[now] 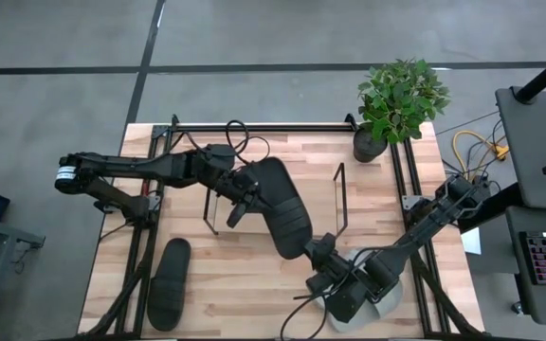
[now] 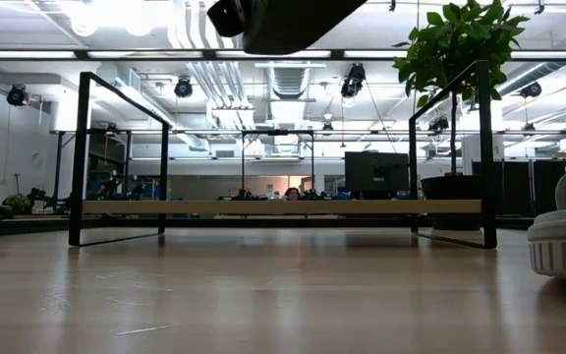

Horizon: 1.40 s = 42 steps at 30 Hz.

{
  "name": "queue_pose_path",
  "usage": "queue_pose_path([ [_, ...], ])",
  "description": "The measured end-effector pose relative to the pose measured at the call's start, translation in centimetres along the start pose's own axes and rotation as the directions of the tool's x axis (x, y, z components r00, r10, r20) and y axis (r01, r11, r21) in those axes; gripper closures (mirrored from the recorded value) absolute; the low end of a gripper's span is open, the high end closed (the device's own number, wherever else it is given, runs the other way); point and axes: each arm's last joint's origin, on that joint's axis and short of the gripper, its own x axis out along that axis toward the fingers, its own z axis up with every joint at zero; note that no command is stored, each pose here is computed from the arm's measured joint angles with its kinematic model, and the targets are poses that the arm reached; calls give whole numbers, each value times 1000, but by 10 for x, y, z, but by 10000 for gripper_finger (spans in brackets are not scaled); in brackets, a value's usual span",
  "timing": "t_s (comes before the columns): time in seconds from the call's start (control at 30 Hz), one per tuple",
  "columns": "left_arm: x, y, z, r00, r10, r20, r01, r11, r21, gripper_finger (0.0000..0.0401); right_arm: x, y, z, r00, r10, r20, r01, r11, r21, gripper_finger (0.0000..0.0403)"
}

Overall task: Pick and place slides into the shelf
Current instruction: Put the right black slides on the shelf

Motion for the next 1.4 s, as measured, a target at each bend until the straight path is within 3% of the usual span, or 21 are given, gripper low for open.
queue_pose_path([
  [0.1,0,0,0,1000,1,1,-1,1000,0,401,0,0,0,1000,2,1,-2,1000,-4,364],
  [0.43,0,0,1,1000,6,10,-7,999,38,398,0,-1,-1,998,-57,-42,58,998,19,364],
  [0.93,-8,-5,6,999,-4,43,-5,979,202,288,0,-2,-3,990,-112,-82,119,989,91,364],
  [1.17,-36,-13,12,996,16,82,-33,976,214,261,-1,-2,-6,985,-138,-108,154,976,153,364],
  [1.27,-58,-21,14,989,83,122,-109,967,228,260,-1,-1,-10,982,-146,-123,164,974,154,364],
  [1.4,-90,-33,17,957,175,230,-240,925,293,260,-2,1,-13,981,-144,-131,170,963,212,364],
])
